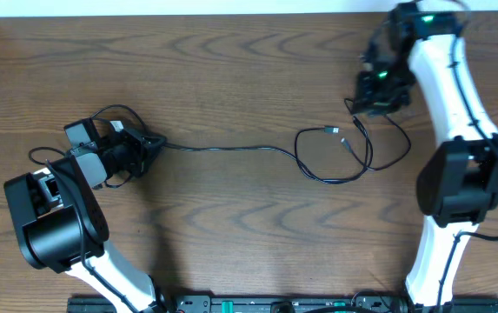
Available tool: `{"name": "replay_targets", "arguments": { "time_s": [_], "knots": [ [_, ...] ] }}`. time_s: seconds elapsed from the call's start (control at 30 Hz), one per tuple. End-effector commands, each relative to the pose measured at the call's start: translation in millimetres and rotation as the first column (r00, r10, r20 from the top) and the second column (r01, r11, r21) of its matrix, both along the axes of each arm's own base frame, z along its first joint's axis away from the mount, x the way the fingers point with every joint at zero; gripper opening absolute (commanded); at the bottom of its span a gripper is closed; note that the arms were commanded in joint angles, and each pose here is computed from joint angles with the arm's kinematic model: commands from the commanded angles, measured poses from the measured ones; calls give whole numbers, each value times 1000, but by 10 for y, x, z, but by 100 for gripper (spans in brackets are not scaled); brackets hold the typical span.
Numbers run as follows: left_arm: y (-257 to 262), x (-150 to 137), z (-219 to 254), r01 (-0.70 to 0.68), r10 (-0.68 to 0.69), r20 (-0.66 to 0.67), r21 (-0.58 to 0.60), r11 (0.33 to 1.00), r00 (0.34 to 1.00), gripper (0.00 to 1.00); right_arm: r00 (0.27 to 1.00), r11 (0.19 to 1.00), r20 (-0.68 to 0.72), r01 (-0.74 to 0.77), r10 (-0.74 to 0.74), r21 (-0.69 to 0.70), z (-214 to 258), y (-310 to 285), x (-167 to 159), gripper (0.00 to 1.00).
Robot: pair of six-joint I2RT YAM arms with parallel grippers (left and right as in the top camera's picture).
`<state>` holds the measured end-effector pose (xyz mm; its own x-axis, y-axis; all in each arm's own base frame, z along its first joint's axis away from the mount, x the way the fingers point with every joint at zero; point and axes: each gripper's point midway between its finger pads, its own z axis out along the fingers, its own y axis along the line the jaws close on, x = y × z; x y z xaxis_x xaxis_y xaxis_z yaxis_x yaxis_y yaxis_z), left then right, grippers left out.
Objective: Untangle cables
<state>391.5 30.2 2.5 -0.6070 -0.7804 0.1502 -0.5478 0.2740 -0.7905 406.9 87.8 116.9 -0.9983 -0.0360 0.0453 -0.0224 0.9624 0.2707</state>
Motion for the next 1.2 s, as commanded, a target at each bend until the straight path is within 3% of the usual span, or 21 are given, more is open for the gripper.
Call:
{"name": "replay_targets", "arguments": {
  "time_s": [0.0,0.13,0.53,0.6,0.77,0.83,0.9,1.0,1.17],
  "knots": [
    [41,-8,-83,-4,5,-18,43,999,1000,8,996,996,-30,-88,89,18,-221,444,-133,48],
    [41,-8,-83,-4,5,-17,43,999,1000,8,993,993,-20,-117,118,16,-440,814,-210,56],
    [41,-8,-83,-4,5,-17,42,999,1000,8,996,992,51,-66,71,-107,-1119,1304,-392,45],
    [41,-8,-83,-4,5,-17,42,999,1000,8,996,991,66,-52,60,-125,-1184,1325,-402,39],
    [41,-8,-83,-4,5,-17,42,999,1000,8,994,991,82,-56,66,-121,-1220,1376,-402,4],
    [41,-8,-83,-4,5,-17,42,999,1000,8,994,992,91,-55,66,-116,-1201,1387,-375,1],
    [41,-8,-83,-4,5,-17,42,999,1000,8,992,995,102,-69,77,-76,-1113,1433,-318,1],
    [41,-8,-83,-4,5,-17,42,999,1000,8,977,981,148,-170,156,94,-785,1667,-235,1],
    [41,-8,-83,-4,5,-18,42,999,1000,8,918,856,340,-334,202,394,306,2073,-76,1]
  ]
}}
